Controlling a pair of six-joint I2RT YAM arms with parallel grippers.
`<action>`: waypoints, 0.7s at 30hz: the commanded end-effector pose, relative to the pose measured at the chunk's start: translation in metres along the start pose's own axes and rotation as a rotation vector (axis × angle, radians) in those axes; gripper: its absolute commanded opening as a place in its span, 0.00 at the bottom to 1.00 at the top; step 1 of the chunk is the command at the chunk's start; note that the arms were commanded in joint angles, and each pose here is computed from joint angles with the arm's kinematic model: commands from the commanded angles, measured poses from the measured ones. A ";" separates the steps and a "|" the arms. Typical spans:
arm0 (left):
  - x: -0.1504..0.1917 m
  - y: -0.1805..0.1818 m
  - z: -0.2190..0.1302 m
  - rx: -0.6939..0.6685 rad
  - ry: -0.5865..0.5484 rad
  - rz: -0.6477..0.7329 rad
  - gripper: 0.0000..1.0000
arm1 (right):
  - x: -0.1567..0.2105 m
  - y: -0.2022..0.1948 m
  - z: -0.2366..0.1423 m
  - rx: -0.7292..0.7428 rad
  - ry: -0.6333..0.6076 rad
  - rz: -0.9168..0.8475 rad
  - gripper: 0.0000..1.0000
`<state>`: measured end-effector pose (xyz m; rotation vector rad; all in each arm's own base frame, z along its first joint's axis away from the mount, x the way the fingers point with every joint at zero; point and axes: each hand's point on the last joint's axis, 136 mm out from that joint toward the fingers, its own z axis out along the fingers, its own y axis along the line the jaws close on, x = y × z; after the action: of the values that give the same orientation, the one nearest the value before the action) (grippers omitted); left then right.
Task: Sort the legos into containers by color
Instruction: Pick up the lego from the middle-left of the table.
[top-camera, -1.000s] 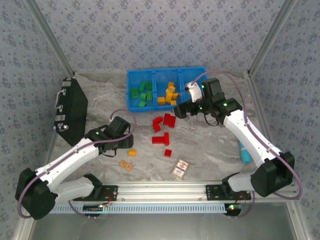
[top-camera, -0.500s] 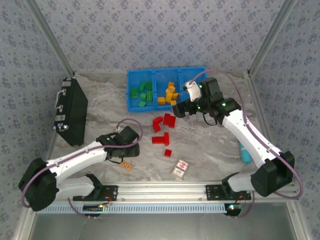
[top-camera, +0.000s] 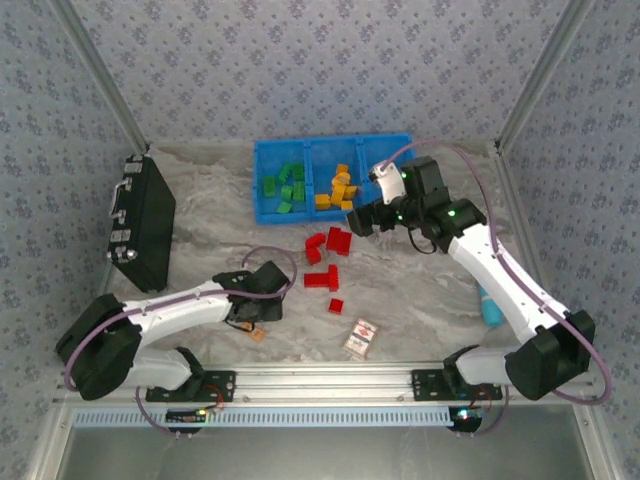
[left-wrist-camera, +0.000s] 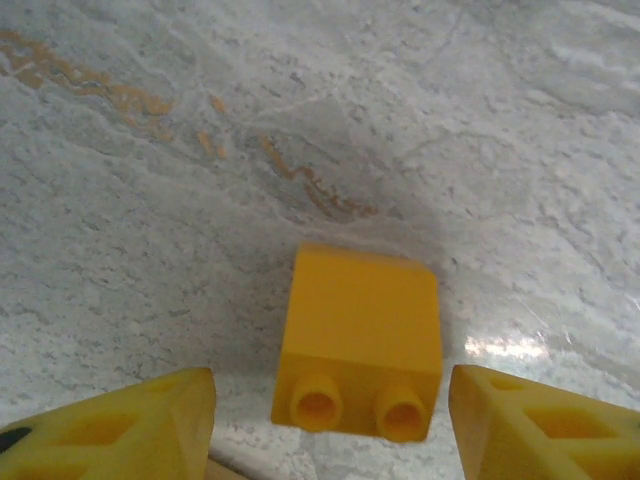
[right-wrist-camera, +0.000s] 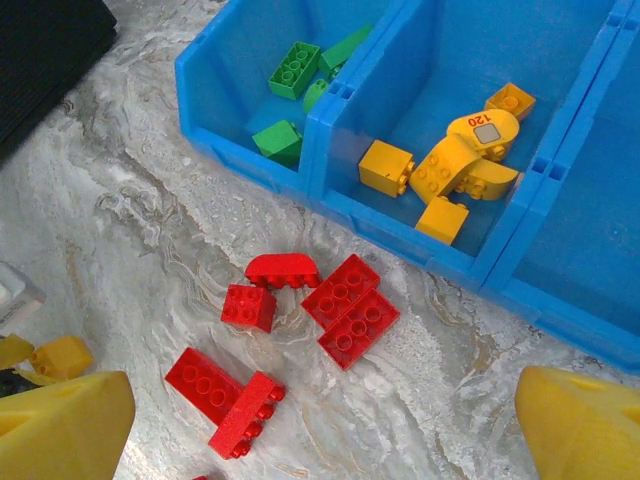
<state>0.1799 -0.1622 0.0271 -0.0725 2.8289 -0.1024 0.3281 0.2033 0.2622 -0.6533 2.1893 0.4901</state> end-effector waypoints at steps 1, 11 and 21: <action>-0.005 -0.003 0.005 -0.007 -0.029 -0.017 0.57 | 0.005 0.000 -0.007 0.019 0.003 -0.008 1.00; 0.000 -0.006 0.013 -0.015 0.011 0.003 0.38 | 0.007 -0.005 -0.009 0.040 0.001 -0.005 1.00; -0.064 -0.039 -0.029 0.009 -0.106 0.125 0.32 | 0.008 -0.010 -0.010 0.045 -0.013 0.006 1.00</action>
<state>0.2054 -0.1811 0.0433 0.0241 2.8092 -0.0553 0.3248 0.1938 0.2501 -0.6343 2.2149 0.4552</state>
